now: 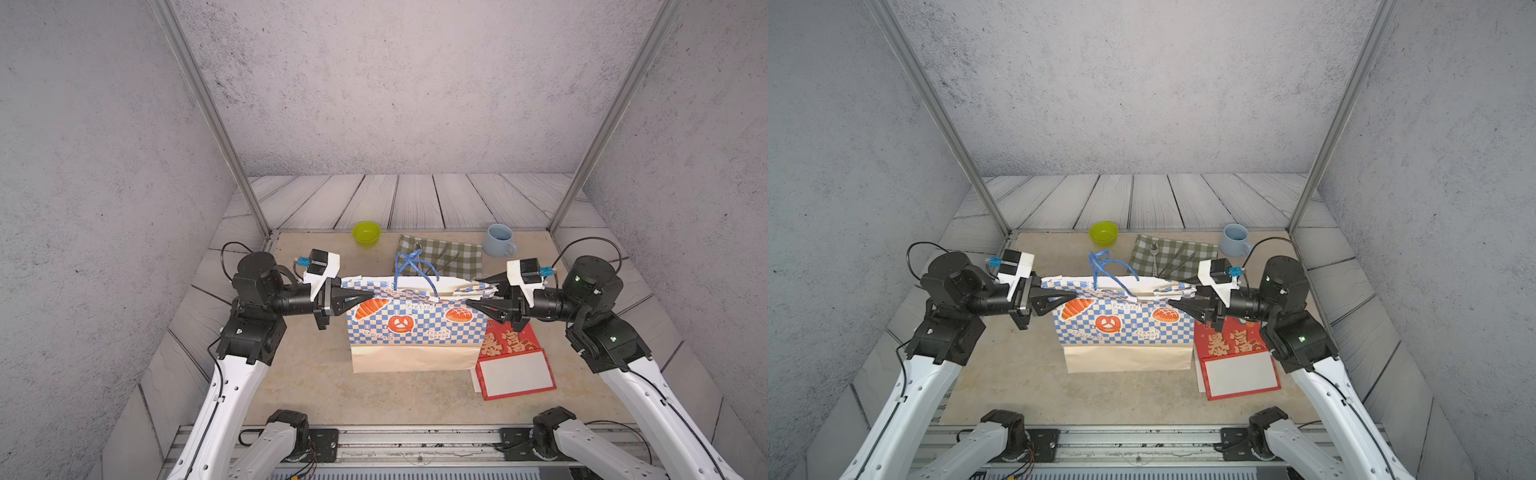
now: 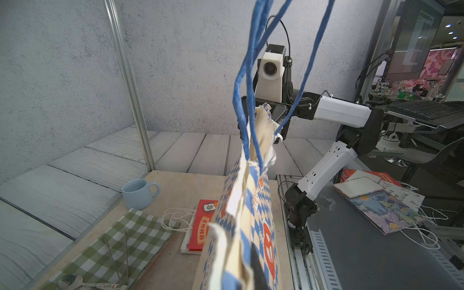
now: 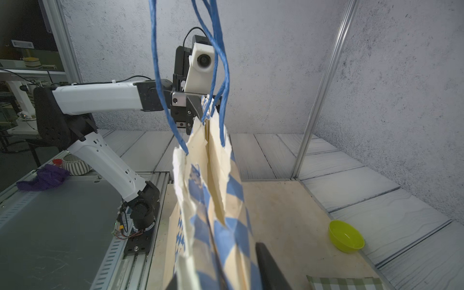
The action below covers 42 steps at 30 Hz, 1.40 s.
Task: Put away the paper bag
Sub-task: Press the paper bag at the center of the board.
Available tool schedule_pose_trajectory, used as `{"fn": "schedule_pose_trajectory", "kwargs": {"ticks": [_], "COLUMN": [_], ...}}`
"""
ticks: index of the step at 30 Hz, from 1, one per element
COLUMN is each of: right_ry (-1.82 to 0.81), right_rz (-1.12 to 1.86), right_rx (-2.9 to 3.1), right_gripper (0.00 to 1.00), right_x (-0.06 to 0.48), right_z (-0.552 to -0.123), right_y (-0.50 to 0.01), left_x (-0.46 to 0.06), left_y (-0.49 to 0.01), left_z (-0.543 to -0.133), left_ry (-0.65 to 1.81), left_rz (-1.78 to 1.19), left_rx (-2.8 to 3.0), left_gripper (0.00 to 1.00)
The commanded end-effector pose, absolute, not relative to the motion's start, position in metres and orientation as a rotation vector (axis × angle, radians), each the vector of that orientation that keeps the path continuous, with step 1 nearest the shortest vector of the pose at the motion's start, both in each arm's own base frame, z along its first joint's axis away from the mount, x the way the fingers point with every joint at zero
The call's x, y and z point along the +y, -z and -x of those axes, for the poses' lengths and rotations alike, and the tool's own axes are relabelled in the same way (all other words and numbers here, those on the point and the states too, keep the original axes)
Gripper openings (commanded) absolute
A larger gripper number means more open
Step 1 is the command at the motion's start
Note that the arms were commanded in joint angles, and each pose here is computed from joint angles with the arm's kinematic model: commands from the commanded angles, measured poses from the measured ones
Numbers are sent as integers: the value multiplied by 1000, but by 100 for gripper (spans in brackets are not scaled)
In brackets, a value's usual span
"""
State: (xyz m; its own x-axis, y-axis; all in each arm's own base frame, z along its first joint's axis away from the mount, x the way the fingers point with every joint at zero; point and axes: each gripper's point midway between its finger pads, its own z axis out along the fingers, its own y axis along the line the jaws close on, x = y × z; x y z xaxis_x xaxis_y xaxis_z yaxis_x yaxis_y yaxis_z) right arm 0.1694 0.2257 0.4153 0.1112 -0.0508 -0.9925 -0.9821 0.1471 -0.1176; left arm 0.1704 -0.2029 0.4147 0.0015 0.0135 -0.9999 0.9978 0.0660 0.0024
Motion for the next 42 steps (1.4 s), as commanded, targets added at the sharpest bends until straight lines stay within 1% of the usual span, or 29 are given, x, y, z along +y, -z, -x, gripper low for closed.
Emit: {"fn": "schedule_pose_trajectory", "kwargs": {"ticks": [1,3,4,6,9,11,14,17,20,24,29,35,38,42], "right_ry": [-1011,-1010,-1013,-1016,-1025,-1042,-1060,-1054,-1045,-1042,-1048,-1045,-1062,-1067], "right_rz": [1174,1171,1171,1172,1178,1177,1168,1152,1151,1132,1116,1124,1118,1120], "right_rx": [1172,1168,1164,1163,1174,1201,1244,1258,1244,1209,1158,1150,1141,1135], "right_gripper": [28,25,27,35,41,47,50,50,48,38,37,26,23,23], "right_x": [227,227,228,228,228,229,228,227,227,229,229,229,229,229], "right_z": [-168,-169,-169,-169,-169,-169,-169,-170,-172,-176,-175,-174,-172,-171], "right_y": [-429,-431,-433,-434,-427,-415,-396,-388,-391,-405,-429,-432,-437,-441], "left_x": [-204,-204,-204,-204,-204,-204,-204,-204,-204,-204,-204,-204,-204,-204], "left_y": [-412,-409,-407,-406,-412,-417,-422,-425,-426,-422,-414,-417,-415,-413], "left_z": [-170,-171,-172,-172,-172,-171,-170,-168,-167,-165,-167,-167,-168,-169], "left_ry": [1154,1157,1161,1165,1159,1149,1137,1137,1145,1160,1155,1154,1156,1160], "left_rz": [-1174,-1172,-1170,-1173,-1172,-1175,-1180,-1184,-1188,-1191,-1186,-1191,-1190,-1189], "left_rx": [1244,1252,1258,1256,1240,1225,1210,1203,1200,1212,1232,1221,1226,1232], "left_gripper": [0,0,0,0,0,0,0,0,0,0,0,0,0,0]}}
